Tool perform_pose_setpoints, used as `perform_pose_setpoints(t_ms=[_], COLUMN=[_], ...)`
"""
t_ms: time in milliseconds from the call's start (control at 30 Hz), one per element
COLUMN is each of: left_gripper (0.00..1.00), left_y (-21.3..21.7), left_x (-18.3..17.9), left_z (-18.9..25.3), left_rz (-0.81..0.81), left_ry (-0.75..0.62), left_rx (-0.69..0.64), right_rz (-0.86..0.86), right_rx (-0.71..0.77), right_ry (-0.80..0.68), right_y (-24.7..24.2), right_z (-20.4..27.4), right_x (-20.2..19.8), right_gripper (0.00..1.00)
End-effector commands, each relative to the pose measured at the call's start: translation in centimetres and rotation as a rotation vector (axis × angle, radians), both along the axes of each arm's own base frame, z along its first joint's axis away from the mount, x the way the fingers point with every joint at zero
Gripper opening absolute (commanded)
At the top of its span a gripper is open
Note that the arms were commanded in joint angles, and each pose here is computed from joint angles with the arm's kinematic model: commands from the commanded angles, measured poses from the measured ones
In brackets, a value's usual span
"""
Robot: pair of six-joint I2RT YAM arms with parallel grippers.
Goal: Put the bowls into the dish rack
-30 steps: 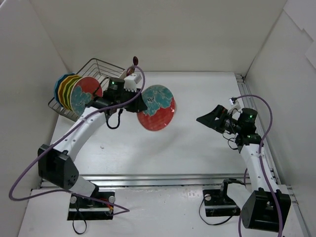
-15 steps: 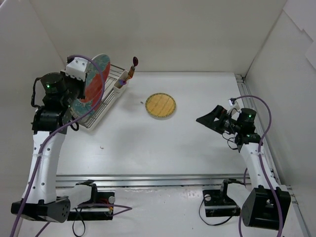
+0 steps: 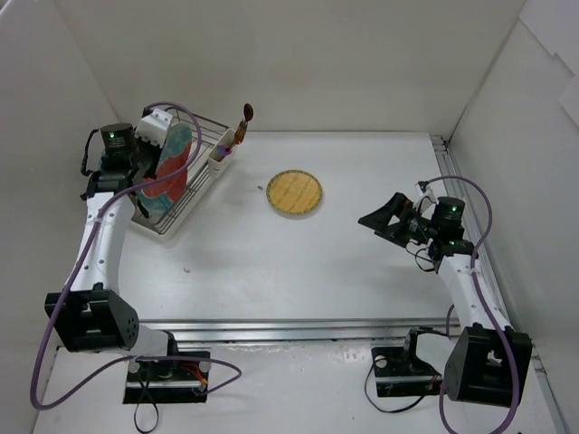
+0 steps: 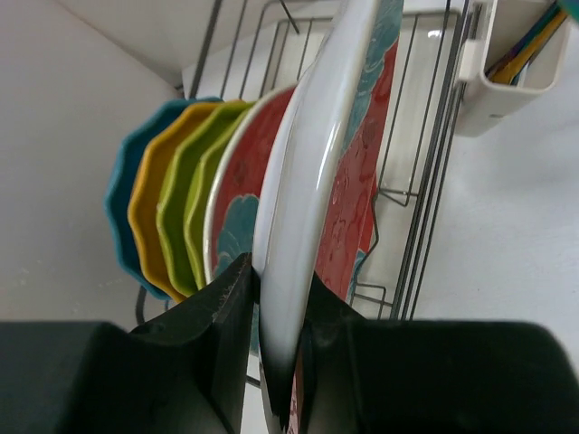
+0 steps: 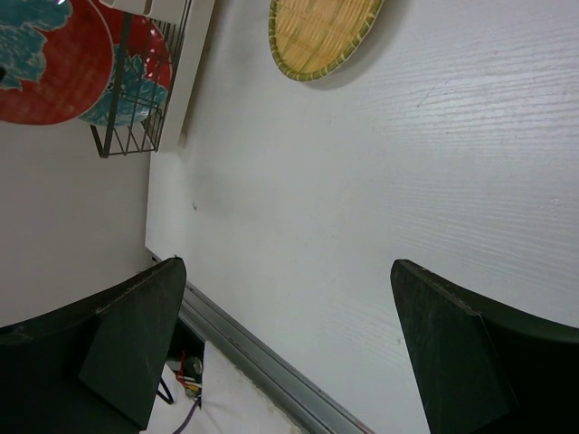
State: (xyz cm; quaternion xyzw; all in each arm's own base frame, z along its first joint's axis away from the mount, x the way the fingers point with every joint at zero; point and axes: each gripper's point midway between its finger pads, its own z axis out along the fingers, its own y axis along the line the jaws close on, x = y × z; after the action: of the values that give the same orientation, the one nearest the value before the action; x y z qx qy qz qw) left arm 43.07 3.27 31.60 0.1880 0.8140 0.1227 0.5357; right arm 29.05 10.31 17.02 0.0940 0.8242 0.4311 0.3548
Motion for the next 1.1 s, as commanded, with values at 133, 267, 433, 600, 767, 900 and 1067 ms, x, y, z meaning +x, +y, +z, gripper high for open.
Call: perform_pose_setpoints(t_ms=[133,267,433,600,767,900,1067], left_gripper=[0.0,0.0,0.0,0.0,0.03,0.18,0.36], left_y=[1.8,2.0,1.8,1.7,2.1,2.9,4.0], left_x=[2.0,2.8,3.2,3.7,3.9,4.3,4.8], left_z=[8.7,6.3,4.5,1.9,-0.3,-1.1,-1.8], left_rz=[-0.011,-0.042,-0.054,-0.066,-0.046,0.006,0.082], left_ry=[-0.334,-0.28,-0.25,-0.191,-0.153,-0.159,-0.173], left_rx=[0.042,0.024,0.012,0.011,0.013,0.006,-0.007], right_rz=[0.016,0.014,0.016,0.013,0.014,0.015,0.008], right_rx=[-0.014,-0.013,-0.013,-0.012,-0.008,-0.006,-0.012], right_ry=[-0.088,-0.084,-0.084,-0.076,-0.069,-0.06,-0.057], right_y=[0.0,-0.1,0.0,0.0,0.0,0.1,-0.1], right_z=[2.2,2.0,2.0,1.8,1.6,1.4,1.2], right_x=[1.1,1.1,1.0,1.0,1.0,1.0,1.1], right_gripper=[0.94,0.94,0.94,0.94,0.94,0.94,0.94])
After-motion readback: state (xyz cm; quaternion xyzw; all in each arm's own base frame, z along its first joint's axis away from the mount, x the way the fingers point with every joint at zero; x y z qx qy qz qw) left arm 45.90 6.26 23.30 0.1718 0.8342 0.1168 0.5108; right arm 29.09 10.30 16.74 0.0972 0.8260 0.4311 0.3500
